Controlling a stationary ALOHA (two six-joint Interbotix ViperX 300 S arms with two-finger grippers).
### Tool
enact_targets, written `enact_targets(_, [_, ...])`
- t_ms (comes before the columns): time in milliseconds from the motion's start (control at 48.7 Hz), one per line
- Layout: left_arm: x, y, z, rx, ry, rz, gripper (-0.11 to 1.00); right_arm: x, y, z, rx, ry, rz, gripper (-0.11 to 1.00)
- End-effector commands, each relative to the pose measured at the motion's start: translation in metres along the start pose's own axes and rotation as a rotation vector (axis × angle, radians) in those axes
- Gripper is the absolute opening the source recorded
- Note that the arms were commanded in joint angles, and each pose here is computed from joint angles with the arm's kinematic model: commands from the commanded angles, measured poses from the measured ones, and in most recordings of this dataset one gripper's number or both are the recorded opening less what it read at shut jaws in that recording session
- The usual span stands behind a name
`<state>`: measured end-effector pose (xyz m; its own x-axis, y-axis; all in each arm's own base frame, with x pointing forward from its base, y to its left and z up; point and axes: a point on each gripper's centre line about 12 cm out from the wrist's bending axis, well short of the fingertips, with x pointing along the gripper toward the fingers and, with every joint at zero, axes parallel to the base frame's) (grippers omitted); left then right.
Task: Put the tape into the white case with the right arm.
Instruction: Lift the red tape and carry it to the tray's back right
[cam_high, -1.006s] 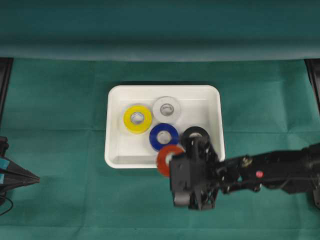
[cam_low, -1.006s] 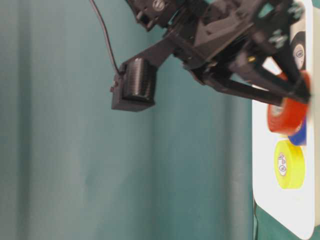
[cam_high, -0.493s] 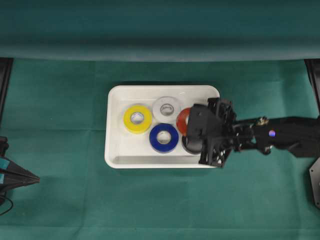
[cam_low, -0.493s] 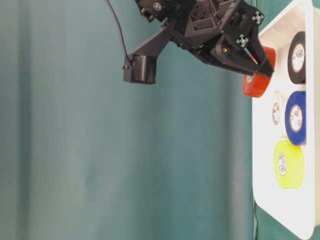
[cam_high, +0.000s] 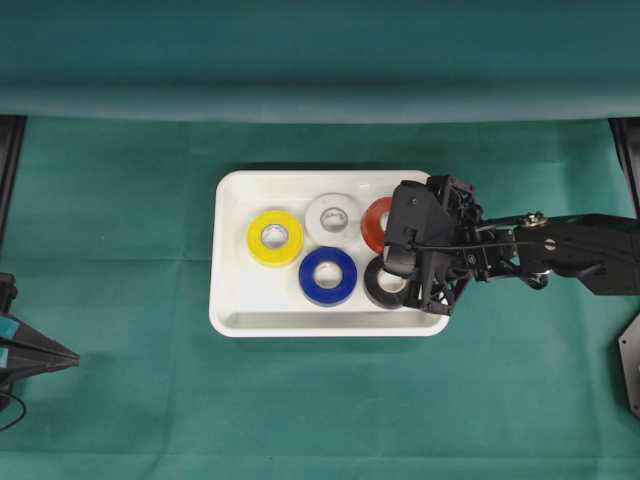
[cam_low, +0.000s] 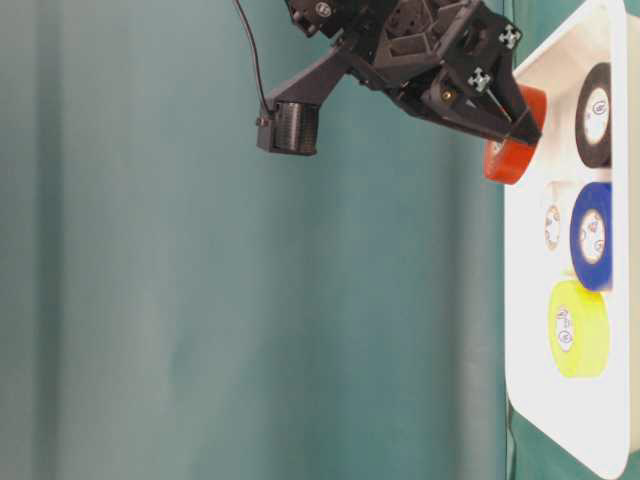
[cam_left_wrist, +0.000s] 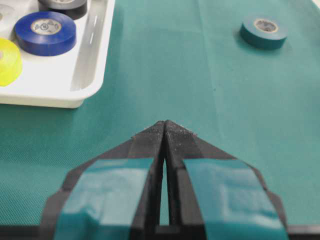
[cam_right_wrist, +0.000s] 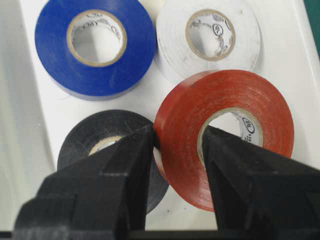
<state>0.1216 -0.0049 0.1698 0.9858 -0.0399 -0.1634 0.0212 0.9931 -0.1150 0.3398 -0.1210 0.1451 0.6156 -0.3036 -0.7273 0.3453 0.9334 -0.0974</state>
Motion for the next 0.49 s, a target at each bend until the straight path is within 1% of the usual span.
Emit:
enact_targets(0, [0.0008,-0.0004,0.0054,0.000,-0.006,0.001,0.00,-0.0085,-0.0012,0.0111,0.000,-0.044,0.002,0.03])
enact_targets(226, [0.0008,-0.0004,0.0047,-0.002,-0.005,0.001,0.00,-0.0080,-0.0011,0.0065,-0.001,-0.032,0.002,0.03])
enact_targets(411, [0.0008,-0.0003,0.0047,0.000,-0.005,0.001,0.00,-0.0076,-0.0061,0.0062,0.009,-0.031,-0.008,0.03])
enact_targets(431, [0.0008,-0.0004,0.0047,-0.002,-0.005,0.001,0.00,-0.0076,-0.0061,0.0062,0.009,-0.031,-0.008,0.03])
enact_targets(472, [0.0008,-0.0004,0.0047,-0.002,-0.005,0.001,0.00,-0.0076,-0.0060,0.0056,0.009,-0.029,-0.008,0.09])
